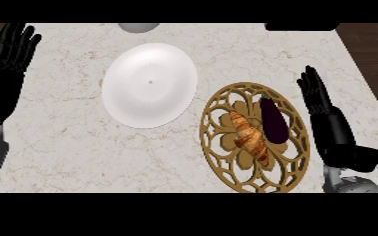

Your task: Pick the croissant from the placemat and place it in the plate

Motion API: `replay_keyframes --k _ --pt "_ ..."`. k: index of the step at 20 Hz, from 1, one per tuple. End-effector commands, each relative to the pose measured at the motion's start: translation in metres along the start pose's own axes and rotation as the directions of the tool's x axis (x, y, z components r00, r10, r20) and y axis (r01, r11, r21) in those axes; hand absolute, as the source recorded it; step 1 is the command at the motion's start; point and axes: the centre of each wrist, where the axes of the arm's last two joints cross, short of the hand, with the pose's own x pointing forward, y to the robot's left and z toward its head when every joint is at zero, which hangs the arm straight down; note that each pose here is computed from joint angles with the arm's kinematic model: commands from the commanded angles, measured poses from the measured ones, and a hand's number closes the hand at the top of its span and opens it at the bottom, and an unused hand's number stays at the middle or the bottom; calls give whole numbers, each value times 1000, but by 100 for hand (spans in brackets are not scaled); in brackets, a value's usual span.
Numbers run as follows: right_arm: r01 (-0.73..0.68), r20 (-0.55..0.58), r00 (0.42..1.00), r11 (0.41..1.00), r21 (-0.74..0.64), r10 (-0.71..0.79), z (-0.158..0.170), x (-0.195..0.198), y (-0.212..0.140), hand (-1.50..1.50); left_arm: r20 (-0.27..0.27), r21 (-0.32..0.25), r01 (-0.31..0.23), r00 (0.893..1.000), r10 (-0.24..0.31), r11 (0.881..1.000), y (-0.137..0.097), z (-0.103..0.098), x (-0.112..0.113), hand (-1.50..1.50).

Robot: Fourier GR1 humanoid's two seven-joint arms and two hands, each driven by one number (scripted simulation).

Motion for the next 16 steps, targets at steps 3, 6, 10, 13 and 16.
replay_keyframes --k 3,6,10,13,16 --pt "97 36 992 910 403 -122 -28 22 15 150 -197 -5 -67 978 64 998 -27 24 -36 0" --pt "151 47 969 731 665 -243 -38 39 40 150 -338 0 -63 939 59 998 -37 35 -56 0" --pt "106 190 957 871 480 -221 -57 0 -2 -150 -443 15 -106 891 101 994 -66 46 -73 0" --pt "142 145 945 770 623 -292 -62 -25 -30 -150 -462 23 -88 882 88 996 -66 45 -74 0" --pt "5 164 968 672 741 -188 -66 -37 -54 -150 -482 14 -83 873 80 996 -71 53 -77 0"
